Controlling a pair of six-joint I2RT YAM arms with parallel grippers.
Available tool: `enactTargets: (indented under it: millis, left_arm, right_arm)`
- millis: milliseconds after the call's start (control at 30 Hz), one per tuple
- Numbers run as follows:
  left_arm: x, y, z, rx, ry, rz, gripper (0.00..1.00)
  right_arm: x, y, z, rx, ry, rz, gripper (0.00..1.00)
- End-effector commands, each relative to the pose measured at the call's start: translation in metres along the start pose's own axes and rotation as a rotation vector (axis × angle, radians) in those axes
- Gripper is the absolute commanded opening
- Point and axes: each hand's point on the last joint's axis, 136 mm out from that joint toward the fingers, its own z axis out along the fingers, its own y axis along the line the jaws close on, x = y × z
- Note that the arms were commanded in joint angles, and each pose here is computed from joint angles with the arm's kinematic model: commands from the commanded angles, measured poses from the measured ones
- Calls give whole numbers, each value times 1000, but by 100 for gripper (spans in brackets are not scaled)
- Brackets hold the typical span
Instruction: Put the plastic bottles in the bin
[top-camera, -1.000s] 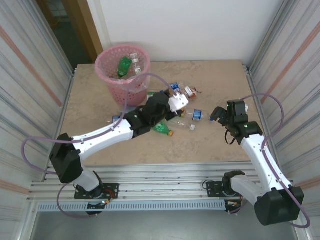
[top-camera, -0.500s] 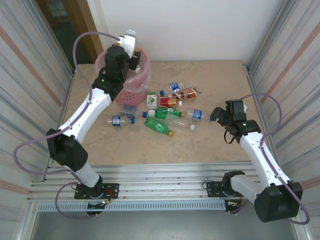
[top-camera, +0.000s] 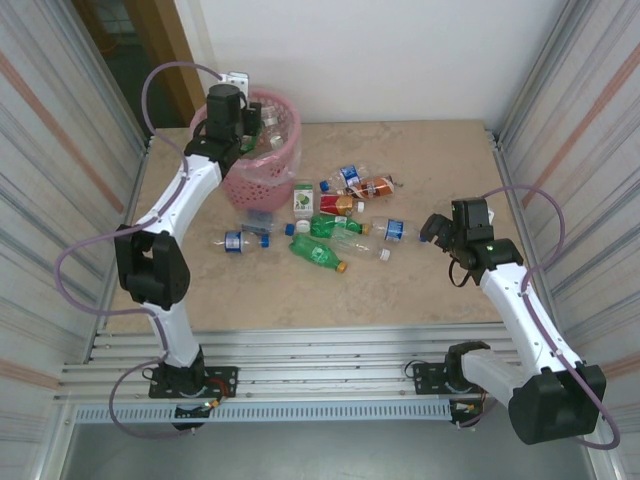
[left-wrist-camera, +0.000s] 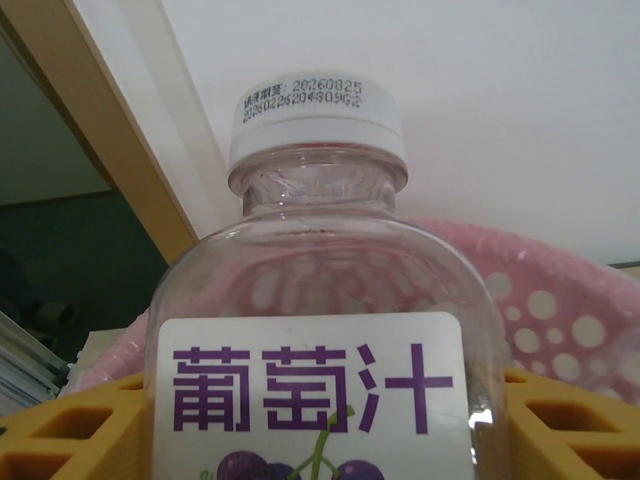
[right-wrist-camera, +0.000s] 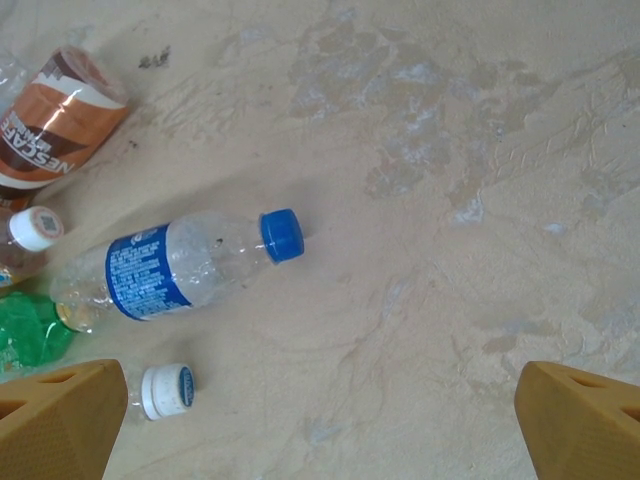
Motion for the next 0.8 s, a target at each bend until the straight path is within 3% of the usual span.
enactTargets:
  millis: [0,400,633,767]
  left_arm:
    - [-8,11,5,27,-23,-49,50]
    - [35,23,10,27,91,-77,58]
    - [44,36,2,-39,107,-94,76]
    - [41,41,-3,-63,100,-98,81]
  right_arm:
    - [-5,3,-7,-13,-6,-8,98]
    - [-3,5,-5,-25,6,6,98]
    - [-2,4,-6,-26,3,8,98]
    - [-2,3,-8,-24,-2,8,98]
